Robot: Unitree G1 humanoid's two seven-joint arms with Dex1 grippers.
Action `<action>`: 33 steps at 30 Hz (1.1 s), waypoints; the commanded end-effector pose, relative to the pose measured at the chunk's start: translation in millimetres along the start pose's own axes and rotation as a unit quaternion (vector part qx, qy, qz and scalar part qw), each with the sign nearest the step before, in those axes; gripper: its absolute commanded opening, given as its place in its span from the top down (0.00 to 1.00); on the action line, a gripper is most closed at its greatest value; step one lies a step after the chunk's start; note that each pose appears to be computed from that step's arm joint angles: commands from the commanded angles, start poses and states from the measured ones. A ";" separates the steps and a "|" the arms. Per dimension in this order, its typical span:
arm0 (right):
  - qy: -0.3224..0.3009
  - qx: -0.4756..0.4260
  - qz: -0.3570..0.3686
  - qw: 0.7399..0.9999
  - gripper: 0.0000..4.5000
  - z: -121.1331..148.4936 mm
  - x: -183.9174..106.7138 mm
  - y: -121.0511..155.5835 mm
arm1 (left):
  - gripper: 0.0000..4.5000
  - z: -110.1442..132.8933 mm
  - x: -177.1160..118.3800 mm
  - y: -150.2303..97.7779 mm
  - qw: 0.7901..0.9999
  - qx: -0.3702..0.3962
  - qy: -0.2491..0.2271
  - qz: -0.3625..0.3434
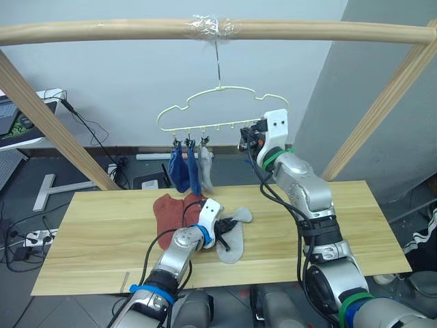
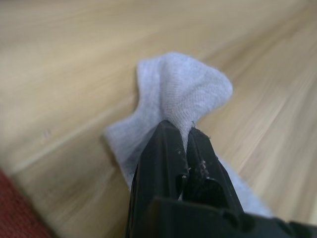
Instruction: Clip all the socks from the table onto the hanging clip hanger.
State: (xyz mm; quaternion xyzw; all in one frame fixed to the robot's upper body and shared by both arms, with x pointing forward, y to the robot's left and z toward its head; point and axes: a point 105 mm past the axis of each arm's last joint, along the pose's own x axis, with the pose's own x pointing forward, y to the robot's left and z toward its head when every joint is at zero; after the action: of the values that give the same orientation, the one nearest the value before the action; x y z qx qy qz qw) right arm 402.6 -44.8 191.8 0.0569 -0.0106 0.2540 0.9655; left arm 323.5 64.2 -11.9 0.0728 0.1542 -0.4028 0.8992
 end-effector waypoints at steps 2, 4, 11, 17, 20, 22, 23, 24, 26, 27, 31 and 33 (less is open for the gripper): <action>0.000 0.054 -0.015 0.998 1.00 16.1 -7.3 -17.7 | 0.99 60.9 -19.5 3.6 0.992 0.006 -0.127 -0.007; 0.008 0.078 -0.018 0.997 1.00 18.6 -9.8 -21.7 | 0.99 77.5 -28.4 4.0 0.986 -0.001 -0.164 0.000; 0.052 0.175 -0.009 0.983 1.00 23.4 -18.2 -26.4 | 0.99 108.9 -49.9 1.3 0.974 -0.033 -0.224 0.023; 0.081 0.205 0.014 0.975 1.00 25.8 -20.6 -17.9 | 0.99 125.1 -43.4 4.0 0.969 -0.051 -0.240 0.027; 0.088 0.211 0.020 0.973 1.00 25.5 -20.7 -13.5 | 0.99 130.3 -40.8 5.1 0.968 -0.047 -0.246 0.026; 0.092 0.214 0.024 0.972 1.00 24.6 -21.1 -10.3 | 0.99 133.2 -39.9 6.3 0.967 -0.048 -0.249 0.027; 0.093 0.215 0.025 0.972 1.00 24.5 -21.3 -9.6 | 0.99 133.7 -39.6 6.5 0.967 -0.047 -0.250 0.026; 0.094 0.217 0.025 0.971 1.00 24.4 -21.4 -8.9 | 0.99 136.3 -39.2 7.5 0.966 -0.047 -0.254 0.028; 0.095 0.222 0.026 0.970 1.00 24.2 -21.6 -7.7 | 0.99 139.9 -38.4 9.7 0.964 -0.050 -0.260 0.033; 0.095 0.224 0.025 0.970 1.00 24.1 -21.7 -7.4 | 0.99 140.4 -38.1 10.0 0.964 -0.050 -0.260 0.033; 0.096 0.226 0.027 0.969 1.00 24.5 -22.1 -5.7 | 0.99 142.3 -38.3 10.1 0.963 -0.049 -0.263 0.033; 0.097 0.229 0.027 0.968 1.00 23.9 -22.4 -5.3 | 0.99 144.5 -38.9 10.7 0.962 -0.044 -0.267 0.035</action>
State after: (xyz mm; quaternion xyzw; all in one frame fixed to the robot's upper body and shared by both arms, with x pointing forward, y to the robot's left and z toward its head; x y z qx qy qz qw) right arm 387.5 -61.4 207.0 0.2484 0.1504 0.2793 0.9153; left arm 337.6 62.5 120.9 -0.0687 -0.0437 -0.3670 0.9267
